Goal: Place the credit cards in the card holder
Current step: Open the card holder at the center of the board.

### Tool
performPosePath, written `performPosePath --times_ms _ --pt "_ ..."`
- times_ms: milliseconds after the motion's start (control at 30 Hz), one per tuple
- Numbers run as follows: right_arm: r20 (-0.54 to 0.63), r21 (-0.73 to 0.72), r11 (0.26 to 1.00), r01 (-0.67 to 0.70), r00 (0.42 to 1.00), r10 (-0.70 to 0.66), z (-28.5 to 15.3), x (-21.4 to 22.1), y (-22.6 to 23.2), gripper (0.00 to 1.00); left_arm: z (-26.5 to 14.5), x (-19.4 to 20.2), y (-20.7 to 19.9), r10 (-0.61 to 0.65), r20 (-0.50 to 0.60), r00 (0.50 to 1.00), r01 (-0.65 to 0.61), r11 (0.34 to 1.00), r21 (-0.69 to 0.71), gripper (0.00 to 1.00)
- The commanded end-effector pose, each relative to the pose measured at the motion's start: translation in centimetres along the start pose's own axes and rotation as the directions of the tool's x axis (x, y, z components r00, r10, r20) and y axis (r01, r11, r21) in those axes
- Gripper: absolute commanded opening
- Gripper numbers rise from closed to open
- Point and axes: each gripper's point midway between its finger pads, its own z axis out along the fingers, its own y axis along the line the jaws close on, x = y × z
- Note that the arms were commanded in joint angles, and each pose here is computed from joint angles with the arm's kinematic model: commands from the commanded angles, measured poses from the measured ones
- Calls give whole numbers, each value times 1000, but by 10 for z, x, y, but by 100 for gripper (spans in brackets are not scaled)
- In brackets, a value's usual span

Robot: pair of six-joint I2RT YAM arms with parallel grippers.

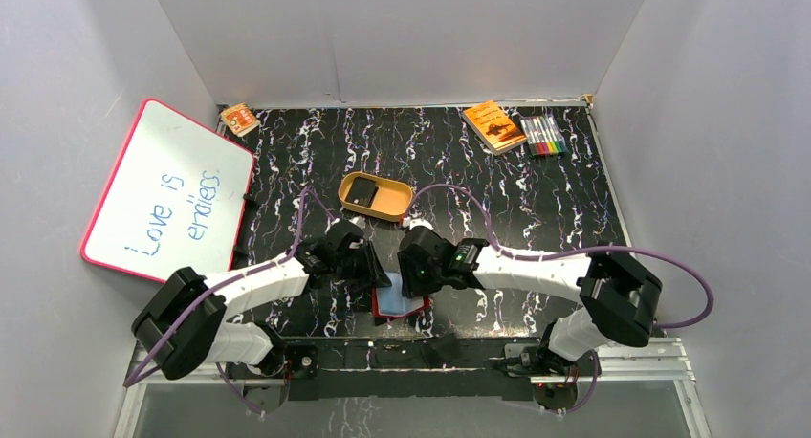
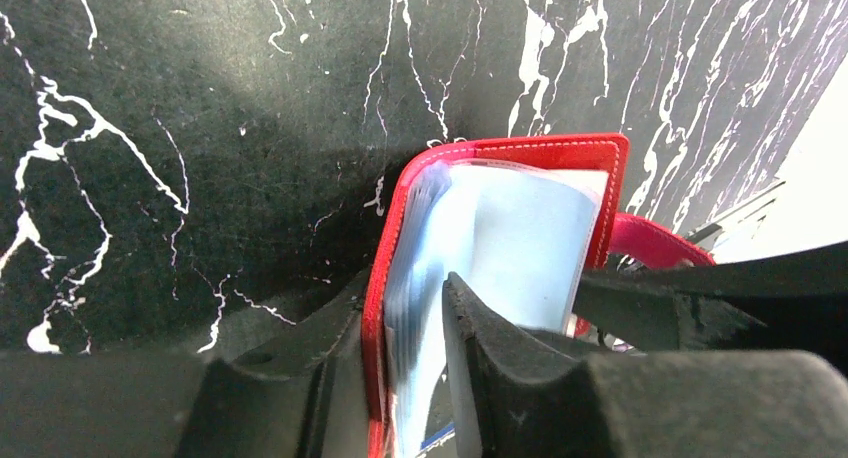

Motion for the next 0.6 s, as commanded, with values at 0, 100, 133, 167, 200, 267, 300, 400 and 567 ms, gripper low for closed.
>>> performPosePath --times_ms 0,100,133,167,200,267,300,400,567 --pt "22 128 991 -30 999 27 -1 4 -28 38 -14 -5 -13 15 22 1000 -16 999 38 33" --pt "10 153 988 -37 999 35 1 12 -38 35 -17 -5 -14 23 26 999 -24 999 39 42" --pt "6 154 987 -40 999 39 2 14 -39 35 -18 -5 -13 25 26 999 -26 999 39 44" --pt "3 156 987 -43 999 43 3 16 -40 34 -19 -5 -13 27 26 999 -28 999 38 44" --pt "2 158 986 -47 999 47 4 17 -41 33 -19 -4 -13 28 25 999 -29 999 37 44" --pt "1 166 985 -52 999 52 5 19 -43 31 -21 -4 -12 30 26 999 -31 999 37 43" --pt "0 169 984 -56 998 57 6 20 -45 31 -21 -4 -13 32 27 999 -33 999 41 41" --pt "-3 176 982 -67 998 68 7 24 -49 28 -25 -4 -16 37 37 999 -39 997 64 33" --pt "1 176 981 -82 997 83 7 26 -52 26 -28 -4 -20 44 43 998 -47 995 89 24"
